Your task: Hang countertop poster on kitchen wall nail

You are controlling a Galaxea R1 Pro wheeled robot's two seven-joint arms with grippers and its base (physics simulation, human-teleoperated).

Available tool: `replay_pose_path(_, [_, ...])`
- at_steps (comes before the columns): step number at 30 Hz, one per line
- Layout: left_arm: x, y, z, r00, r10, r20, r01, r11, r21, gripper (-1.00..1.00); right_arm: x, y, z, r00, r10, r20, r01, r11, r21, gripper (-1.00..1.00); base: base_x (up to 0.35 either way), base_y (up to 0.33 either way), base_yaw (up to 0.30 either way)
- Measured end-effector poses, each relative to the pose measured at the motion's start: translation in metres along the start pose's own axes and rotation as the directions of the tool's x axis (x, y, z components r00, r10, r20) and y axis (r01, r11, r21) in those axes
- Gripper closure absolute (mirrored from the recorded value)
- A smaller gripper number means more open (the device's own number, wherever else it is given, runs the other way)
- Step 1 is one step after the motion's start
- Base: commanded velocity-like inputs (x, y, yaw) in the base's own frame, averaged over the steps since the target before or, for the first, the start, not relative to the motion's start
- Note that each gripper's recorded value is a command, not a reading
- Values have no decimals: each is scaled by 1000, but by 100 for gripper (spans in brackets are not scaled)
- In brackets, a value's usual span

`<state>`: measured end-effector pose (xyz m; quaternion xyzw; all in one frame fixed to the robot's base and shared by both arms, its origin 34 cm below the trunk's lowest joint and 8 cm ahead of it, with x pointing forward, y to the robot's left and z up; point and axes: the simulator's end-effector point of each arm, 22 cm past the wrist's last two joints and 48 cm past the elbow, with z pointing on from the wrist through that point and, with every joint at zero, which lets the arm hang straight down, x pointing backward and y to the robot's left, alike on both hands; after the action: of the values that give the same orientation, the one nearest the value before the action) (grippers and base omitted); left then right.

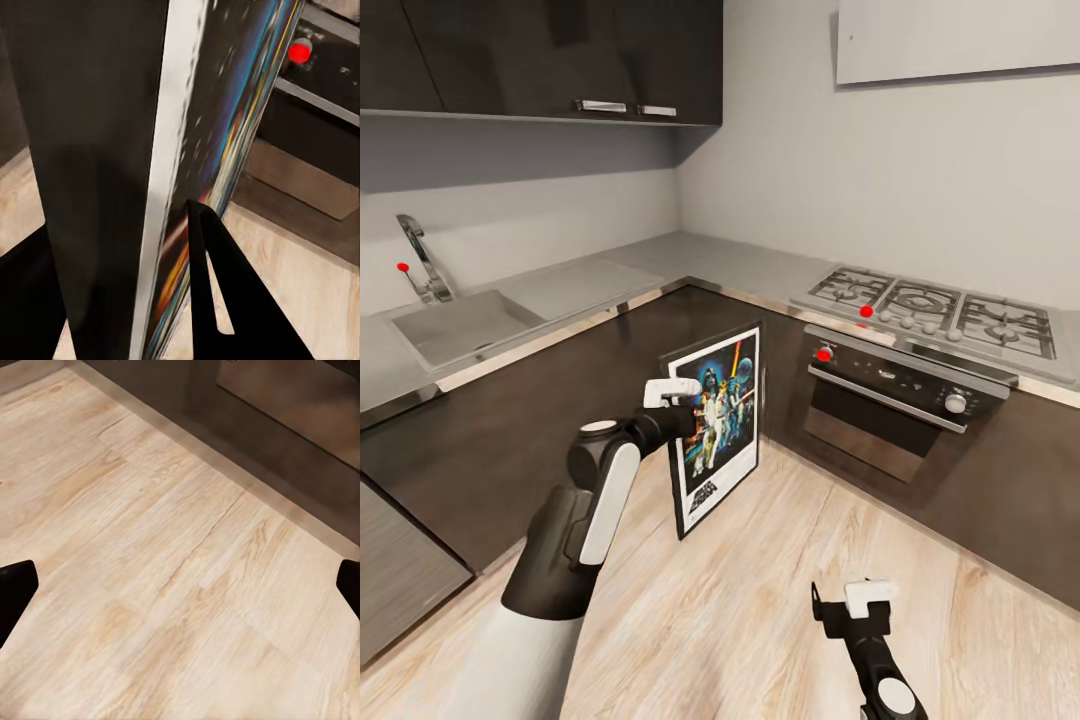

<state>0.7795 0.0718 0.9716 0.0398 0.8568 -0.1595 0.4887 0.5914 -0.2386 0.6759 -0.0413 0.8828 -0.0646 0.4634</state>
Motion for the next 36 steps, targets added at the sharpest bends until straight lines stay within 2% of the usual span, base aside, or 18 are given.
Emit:
replay_pose_path(3, [-1, 6, 0, 1000, -1, 8, 1, 999, -39, 100, -2, 5, 0, 1000, 8, 3, -8, 1000, -4, -100, 0, 0, 0])
replay_pose_path(5, [-5, 2, 0, 1000, -4, 25, 5, 999, -35, 100, -3, 6, 0, 1000, 10, 4, -10, 1000, -5, -100, 0, 0, 0])
replay_pose_path(7, [-8, -13, 0, 999, -18, 50, 18, 1000, -8, 100, -5, 8, 0, 1000, 13, 7, -13, 1000, -6, -100, 0, 0, 0])
replay_pose_path(11, [-4, -13, -1, 998, -31, 53, 35, 997, -73, 100, -7, 12, 0, 1000, 19, 9, -19, 1000, -10, -100, 0, 0, 0])
replay_pose_path(14, [-3, -32, -2, 995, -61, 76, 67, 995, -74, 100, -8, 17, -1, 1000, 28, 9, -28, 1000, -14, -100, 0, 0, 0])
replay_pose_path(16, [-1, -42, -3, 994, -67, 86, 74, 994, -76, 100, -9, 20, -1, 999, 35, 9, -35, 999, -16, -100, 0, 0, 0])
replay_pose_path(19, [7, -61, -7, 994, -54, 90, 62, 994, -89, 100, -11, 26, -2, 999, 46, 10, -46, 999, -20, -100, 0, 0, 0])
replay_pose_path(22, [10, -66, -8, 995, -45, 92, 54, 994, -95, 100, -13, 33, -2, 999, 46, 13, -46, 998, -30, -100, 0, 0, 0])
replay_pose_path(25, [7, -70, -10, 992, -60, 114, 71, 993, -96, 100, -18, 50, -6, 999, 25, 26, -24, 999, -34, -100, 0, 0, 0])
replay_pose_path(27, [5, -73, -11, 989, -75, 127, 86, 992, -89, 100, -27, 67, -15, 999, -14, 51, 14, 1000, 8, -100, 0, 0, 0])
replay_pose_path(30, [12, -81, -10, 989, -101, 105, 109, 992, -65, 100, -33, 81, -23, 996, -45, 73, 42, 999, 34, -100, 0, 0, 0])
replay_pose_path(33, [16, -83, -11, 987, -127, 96, 133, 989, -68, 100, -36, 86, -27, 995, -51, 81, 48, 998, 42, -100, 0, 0, 0])
replay_pose_path(36, [16, -84, -11, 980, -168, 103, 176, 982, -68, 100, -38, 94, -29, 996, -44, 83, 41, 998, 40, -100, 0, 0, 0])
